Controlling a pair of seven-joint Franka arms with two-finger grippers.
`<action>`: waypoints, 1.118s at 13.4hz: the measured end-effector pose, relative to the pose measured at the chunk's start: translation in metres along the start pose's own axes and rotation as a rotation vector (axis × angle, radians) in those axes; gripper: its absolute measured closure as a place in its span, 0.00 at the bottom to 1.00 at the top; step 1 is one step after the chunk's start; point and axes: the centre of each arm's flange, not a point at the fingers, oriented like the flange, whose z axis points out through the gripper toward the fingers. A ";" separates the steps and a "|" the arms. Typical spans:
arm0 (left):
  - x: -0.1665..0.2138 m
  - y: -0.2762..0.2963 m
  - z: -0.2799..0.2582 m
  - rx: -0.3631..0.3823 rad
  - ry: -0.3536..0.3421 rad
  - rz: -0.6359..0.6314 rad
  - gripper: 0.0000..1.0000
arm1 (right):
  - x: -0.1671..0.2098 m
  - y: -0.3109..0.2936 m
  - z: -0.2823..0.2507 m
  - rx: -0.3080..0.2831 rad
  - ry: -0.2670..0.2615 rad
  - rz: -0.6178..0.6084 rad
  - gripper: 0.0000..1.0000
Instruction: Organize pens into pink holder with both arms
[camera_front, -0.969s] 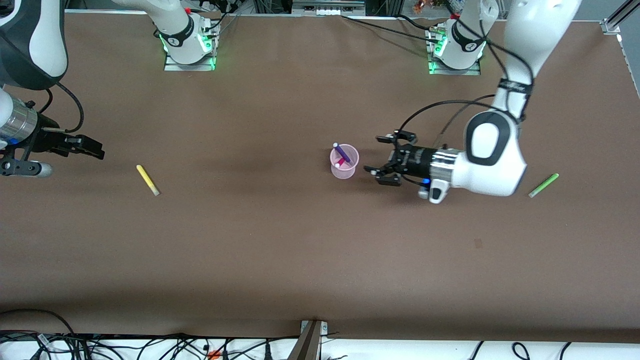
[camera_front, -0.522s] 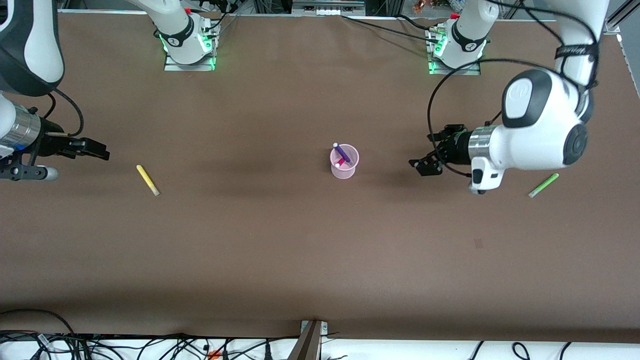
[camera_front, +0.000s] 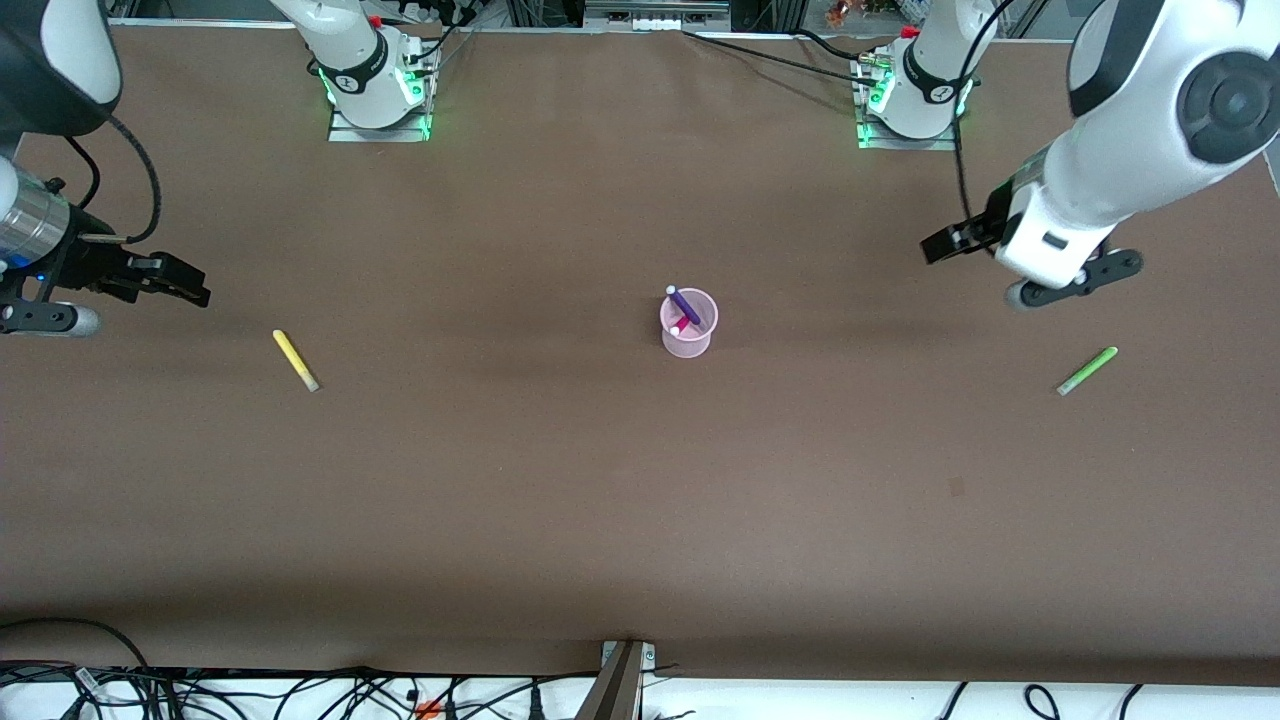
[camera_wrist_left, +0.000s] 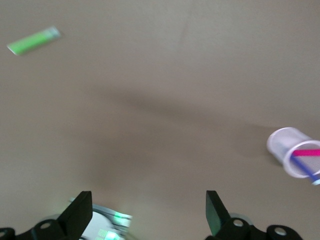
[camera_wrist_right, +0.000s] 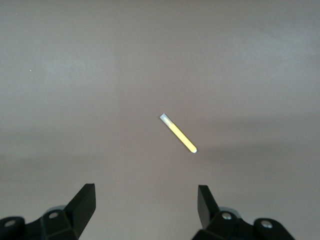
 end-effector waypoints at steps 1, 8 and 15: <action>-0.003 -0.015 -0.012 0.030 0.034 0.060 0.00 | -0.002 -0.005 -0.004 -0.001 0.007 0.002 0.09; 0.020 -0.114 -0.027 0.040 0.062 0.179 0.00 | -0.012 -0.026 -0.027 0.052 0.047 0.063 0.06; 0.019 -0.111 -0.028 0.022 0.067 0.183 0.00 | -0.012 -0.021 -0.018 0.057 0.024 0.072 0.00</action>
